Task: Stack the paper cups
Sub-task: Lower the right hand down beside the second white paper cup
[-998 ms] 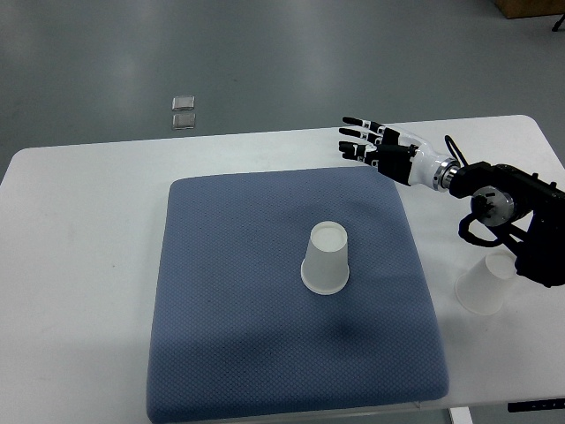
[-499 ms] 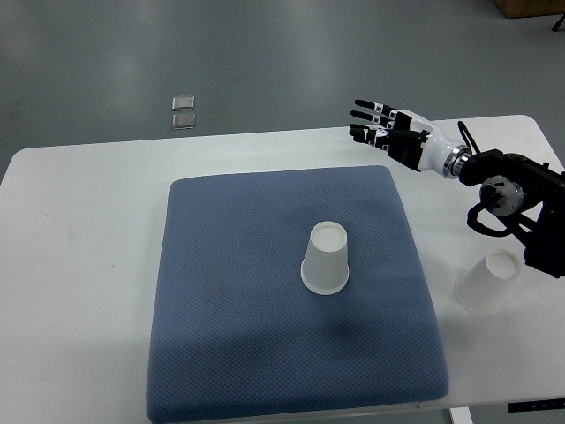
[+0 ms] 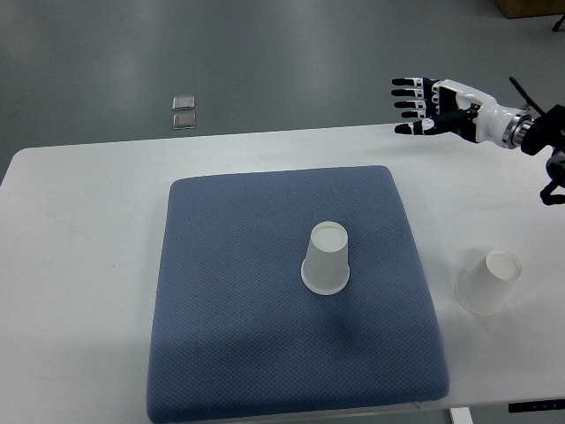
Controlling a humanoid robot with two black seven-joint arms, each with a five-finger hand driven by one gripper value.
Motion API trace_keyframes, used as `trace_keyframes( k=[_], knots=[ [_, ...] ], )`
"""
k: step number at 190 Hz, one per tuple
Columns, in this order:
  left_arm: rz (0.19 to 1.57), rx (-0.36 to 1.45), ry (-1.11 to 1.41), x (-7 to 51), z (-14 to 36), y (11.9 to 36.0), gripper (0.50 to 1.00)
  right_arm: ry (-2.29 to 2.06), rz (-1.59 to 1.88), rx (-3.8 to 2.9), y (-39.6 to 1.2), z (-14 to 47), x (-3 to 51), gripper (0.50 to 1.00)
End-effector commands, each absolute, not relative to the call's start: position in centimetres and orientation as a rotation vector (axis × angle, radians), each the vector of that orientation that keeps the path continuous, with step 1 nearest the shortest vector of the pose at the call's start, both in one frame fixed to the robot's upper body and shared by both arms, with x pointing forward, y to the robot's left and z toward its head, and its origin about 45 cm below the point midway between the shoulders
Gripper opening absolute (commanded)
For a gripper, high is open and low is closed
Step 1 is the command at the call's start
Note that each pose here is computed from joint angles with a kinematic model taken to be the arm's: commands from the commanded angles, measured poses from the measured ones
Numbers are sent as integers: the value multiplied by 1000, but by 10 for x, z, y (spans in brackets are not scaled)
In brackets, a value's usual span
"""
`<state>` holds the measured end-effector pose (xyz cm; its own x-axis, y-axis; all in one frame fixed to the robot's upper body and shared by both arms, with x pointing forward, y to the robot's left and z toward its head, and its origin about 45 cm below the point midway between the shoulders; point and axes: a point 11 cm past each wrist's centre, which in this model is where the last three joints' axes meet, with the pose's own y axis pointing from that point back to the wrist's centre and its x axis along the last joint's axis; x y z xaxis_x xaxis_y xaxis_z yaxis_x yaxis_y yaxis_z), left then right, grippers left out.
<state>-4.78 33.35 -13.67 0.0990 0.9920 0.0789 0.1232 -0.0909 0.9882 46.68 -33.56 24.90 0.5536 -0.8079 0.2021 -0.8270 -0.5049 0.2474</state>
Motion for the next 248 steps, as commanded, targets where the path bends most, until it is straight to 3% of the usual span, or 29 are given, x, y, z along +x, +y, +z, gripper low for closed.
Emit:
trace_keyframes(
  k=[1,72,127,180,248],
  knots=[
    [1138,1410,1190,-48,-137,334,1000,-1251,225,2415,-353,255,461,921],
    [1138,1410,1190,-48,-137,334,1000,-769,611,2170,-359,277,424,921],
    [1138,1410,1190,-48,-137,334,1000,-562,631,2140,-372,289,379,921],
    [1138,1409,1189,-48,-137,334,1000,-550,545,2077,-399,250,346,921],
    [1138,1410,1190,-48,-137,334,1000,-505,591,2045,-394,214,313,921]
  ],
)
